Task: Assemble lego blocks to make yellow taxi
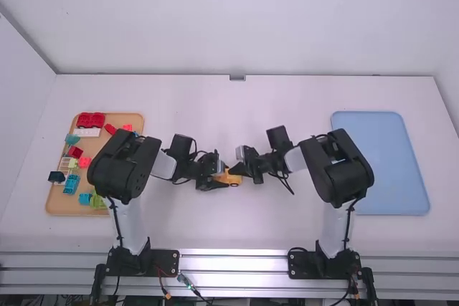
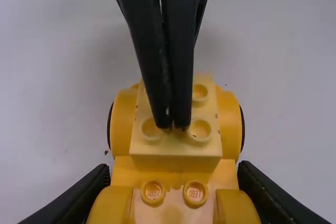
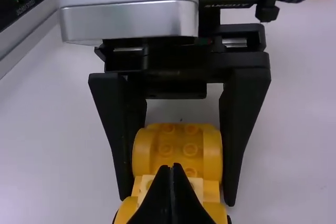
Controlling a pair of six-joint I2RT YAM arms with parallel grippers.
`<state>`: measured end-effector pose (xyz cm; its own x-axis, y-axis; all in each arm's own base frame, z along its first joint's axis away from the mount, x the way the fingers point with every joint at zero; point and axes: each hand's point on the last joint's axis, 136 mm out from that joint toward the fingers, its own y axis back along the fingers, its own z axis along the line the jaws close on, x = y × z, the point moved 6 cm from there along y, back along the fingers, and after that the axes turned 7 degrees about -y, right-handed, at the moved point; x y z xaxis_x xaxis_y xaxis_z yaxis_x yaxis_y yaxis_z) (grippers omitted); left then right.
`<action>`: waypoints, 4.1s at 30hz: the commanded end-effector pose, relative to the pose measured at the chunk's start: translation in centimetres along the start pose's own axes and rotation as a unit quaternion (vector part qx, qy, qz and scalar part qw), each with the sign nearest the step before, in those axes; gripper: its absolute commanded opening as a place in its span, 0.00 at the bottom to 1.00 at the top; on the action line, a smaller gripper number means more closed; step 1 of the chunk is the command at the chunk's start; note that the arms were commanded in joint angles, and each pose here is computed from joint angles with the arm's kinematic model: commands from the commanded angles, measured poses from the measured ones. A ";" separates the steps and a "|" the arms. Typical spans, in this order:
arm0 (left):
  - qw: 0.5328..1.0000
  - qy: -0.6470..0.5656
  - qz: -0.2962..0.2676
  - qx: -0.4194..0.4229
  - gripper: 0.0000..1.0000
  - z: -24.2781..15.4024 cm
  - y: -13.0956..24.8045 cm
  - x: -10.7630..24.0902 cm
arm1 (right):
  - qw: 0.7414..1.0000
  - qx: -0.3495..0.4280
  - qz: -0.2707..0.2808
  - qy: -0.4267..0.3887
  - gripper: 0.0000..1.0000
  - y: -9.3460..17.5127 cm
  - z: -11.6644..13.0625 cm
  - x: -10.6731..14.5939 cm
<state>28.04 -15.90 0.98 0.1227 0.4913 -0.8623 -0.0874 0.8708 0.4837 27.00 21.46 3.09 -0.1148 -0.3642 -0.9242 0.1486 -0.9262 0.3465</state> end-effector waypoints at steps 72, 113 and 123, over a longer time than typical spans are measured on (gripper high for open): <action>0.481 0.614 0.411 -0.472 0.99 1.1 35.7 2.6 | 0.948 0.315 -0.042 0.017 0.99 7.9 -5.6 -11.5; 0.840 0.155 0.500 -0.144 0.81 0.5 31.0 5.8 | 0.942 0.323 -0.089 -0.028 0.99 9.8 -7.3 -14.6; 0.878 0.154 0.437 -0.116 0.99 0.8 32.6 1.8 | 0.943 0.320 -0.088 -0.031 0.99 9.7 -7.2 -14.5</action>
<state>25.97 13.76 15.00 -0.3662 0.9185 -0.1492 -0.2064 0.0762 0.9755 36.66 18.32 17.26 -0.1727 -0.2016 -0.9641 -0.4957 -0.8280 0.2620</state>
